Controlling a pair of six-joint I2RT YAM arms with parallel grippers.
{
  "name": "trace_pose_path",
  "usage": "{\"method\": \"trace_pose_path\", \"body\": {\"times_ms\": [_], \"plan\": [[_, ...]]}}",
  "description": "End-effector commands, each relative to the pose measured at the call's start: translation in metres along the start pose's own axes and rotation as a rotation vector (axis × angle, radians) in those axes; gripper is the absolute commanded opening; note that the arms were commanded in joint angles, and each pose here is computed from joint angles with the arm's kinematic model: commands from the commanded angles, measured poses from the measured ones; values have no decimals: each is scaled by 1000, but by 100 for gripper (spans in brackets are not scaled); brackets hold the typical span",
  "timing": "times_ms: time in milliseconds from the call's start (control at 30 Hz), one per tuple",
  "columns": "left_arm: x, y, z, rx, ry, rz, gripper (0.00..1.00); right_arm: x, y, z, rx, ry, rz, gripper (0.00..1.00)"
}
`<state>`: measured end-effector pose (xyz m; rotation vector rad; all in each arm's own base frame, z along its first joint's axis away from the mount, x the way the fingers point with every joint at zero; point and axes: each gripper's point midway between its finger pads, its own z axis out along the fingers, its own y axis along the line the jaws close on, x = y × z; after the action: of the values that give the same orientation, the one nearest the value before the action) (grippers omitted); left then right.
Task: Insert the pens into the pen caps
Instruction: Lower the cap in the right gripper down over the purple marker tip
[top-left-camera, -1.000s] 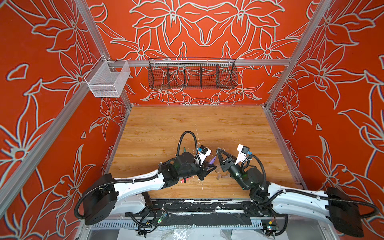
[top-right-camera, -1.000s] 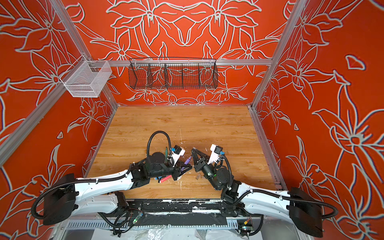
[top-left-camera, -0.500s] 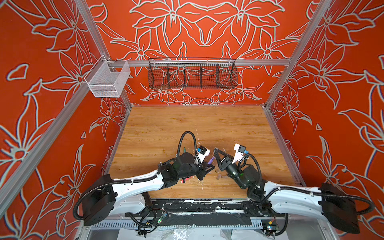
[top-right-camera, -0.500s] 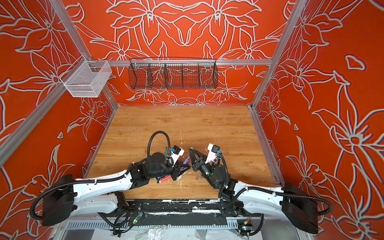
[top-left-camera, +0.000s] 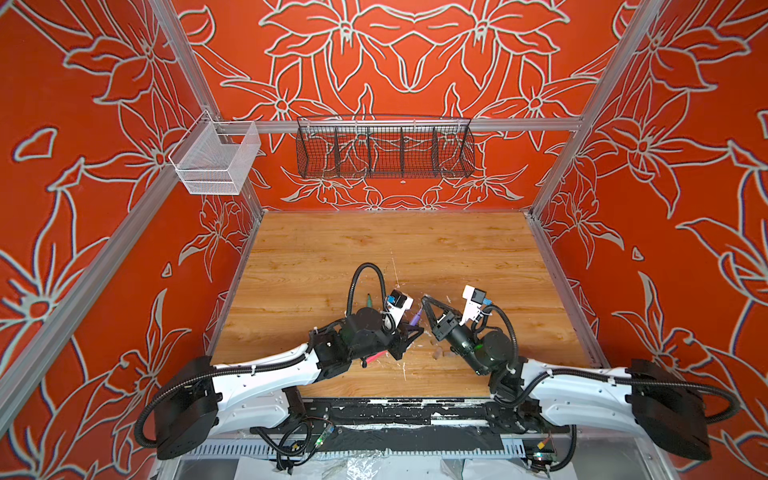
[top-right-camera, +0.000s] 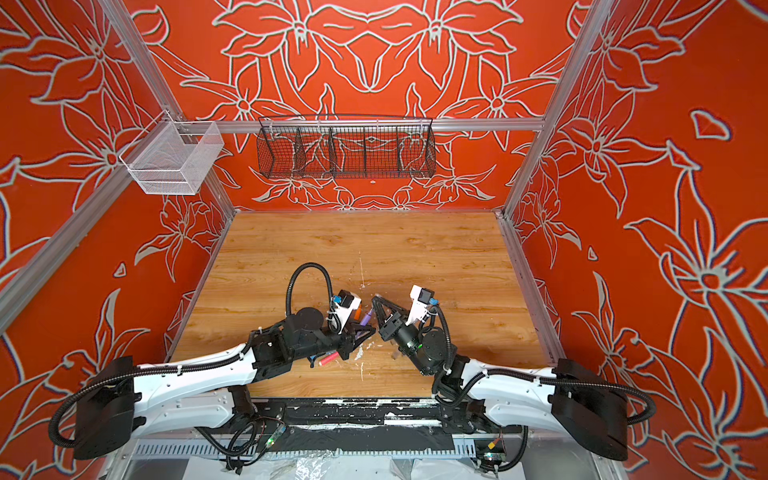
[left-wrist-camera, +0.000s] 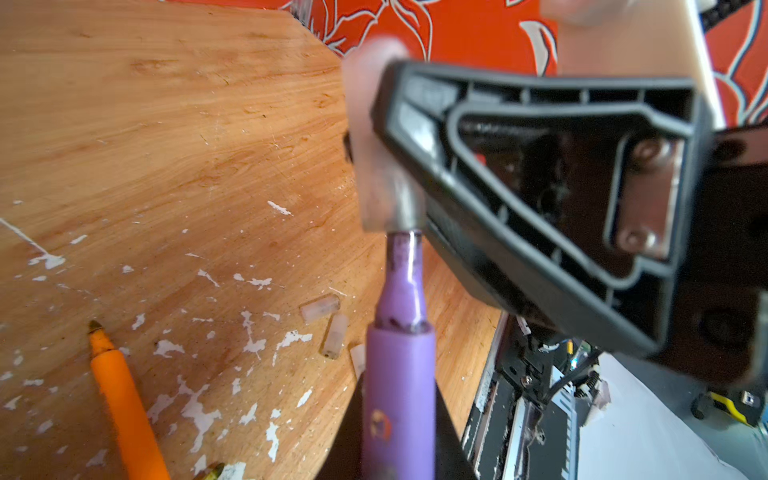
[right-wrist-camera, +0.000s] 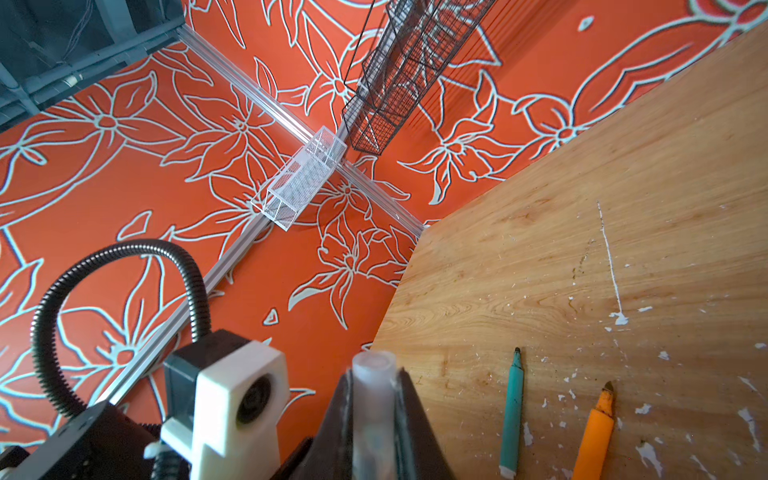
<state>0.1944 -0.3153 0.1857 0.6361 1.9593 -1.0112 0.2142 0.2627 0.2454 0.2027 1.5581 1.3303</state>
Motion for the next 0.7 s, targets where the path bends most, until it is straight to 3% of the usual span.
{"method": "trace_pose_path", "body": {"times_ms": [0, 200, 533, 667], "plan": [[-25, -9, -9, 24, -105, 15, 0, 5, 5, 2, -11, 24, 15, 0], [-27, -12, -11, 35, -116, 15, 0, 14, 11, 7, -36, 67, 19, 0], [-36, 3, -22, 93, -160, -101, 0, 58, 45, 20, -242, 173, 92, 0], [-43, 0, -33, 108, -197, -86, 0, 83, 50, 37, -253, 222, 99, 0]]}}
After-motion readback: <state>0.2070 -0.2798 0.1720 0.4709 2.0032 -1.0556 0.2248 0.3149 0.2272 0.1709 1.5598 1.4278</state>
